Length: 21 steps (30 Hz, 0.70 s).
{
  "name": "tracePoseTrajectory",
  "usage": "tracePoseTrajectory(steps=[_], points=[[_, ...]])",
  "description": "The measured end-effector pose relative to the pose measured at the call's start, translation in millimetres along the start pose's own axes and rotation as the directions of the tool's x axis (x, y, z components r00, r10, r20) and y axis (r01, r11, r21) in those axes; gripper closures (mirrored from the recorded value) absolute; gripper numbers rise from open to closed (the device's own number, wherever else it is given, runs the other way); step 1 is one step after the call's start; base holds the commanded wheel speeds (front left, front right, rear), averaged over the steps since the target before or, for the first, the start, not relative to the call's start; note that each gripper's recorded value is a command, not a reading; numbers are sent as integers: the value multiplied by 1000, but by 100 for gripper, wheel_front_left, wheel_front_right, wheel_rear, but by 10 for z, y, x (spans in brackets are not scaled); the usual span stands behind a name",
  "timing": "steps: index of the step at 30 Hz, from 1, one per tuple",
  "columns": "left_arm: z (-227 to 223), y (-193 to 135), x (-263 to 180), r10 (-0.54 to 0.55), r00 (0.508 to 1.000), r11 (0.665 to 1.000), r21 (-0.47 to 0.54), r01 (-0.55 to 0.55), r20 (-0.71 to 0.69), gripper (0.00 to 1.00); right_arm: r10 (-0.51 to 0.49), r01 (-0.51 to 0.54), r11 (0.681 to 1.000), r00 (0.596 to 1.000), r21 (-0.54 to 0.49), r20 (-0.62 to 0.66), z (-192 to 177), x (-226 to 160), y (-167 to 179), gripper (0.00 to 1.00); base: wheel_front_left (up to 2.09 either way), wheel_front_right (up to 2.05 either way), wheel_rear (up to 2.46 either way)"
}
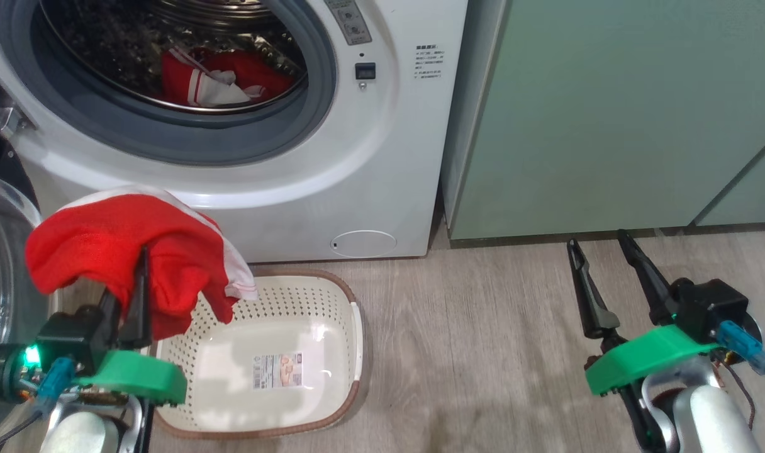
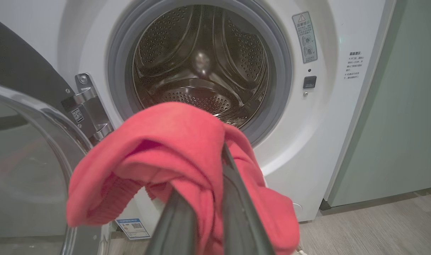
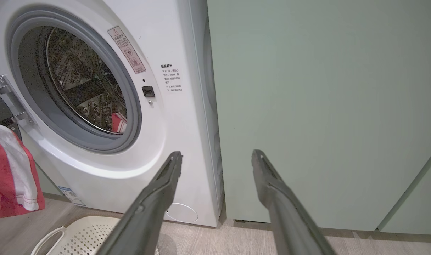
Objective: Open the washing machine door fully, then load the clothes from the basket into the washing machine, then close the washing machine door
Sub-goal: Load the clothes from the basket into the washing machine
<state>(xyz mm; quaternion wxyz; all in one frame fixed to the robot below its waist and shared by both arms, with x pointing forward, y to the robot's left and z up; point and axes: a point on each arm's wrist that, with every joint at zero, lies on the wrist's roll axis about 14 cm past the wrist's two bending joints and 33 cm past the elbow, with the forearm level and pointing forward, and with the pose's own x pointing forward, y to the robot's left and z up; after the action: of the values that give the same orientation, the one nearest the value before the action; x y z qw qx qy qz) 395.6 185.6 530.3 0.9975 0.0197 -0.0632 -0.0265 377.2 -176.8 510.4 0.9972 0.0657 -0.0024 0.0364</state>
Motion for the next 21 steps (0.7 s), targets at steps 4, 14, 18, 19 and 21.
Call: tracePoseTrajectory(steps=[4,14,18,19,21], points=[[-15,2,0,3,1000,1000,-2,-3,-4,100,2,-2,1000,1000,0,-1,-4,8,6,0,0,0,0],[-49,-11,109,14,1000,1000,-17,-14,-7,100,6,-6,1000,1000,1,-13,-46,46,15,0,0,0,0],[-46,-37,307,11,1000,999,-37,-10,3,100,11,-11,1000,1000,2,-24,-90,92,27,0,0,0,0],[-59,-42,366,12,1000,999,-45,-12,2,100,13,-13,1000,1000,2,-26,-100,108,32,0,0,0,0],[-105,-76,498,-3,1000,998,-61,2,-6,100,17,-17,1000,999,2,-29,-117,154,41,0,0,0,0]])
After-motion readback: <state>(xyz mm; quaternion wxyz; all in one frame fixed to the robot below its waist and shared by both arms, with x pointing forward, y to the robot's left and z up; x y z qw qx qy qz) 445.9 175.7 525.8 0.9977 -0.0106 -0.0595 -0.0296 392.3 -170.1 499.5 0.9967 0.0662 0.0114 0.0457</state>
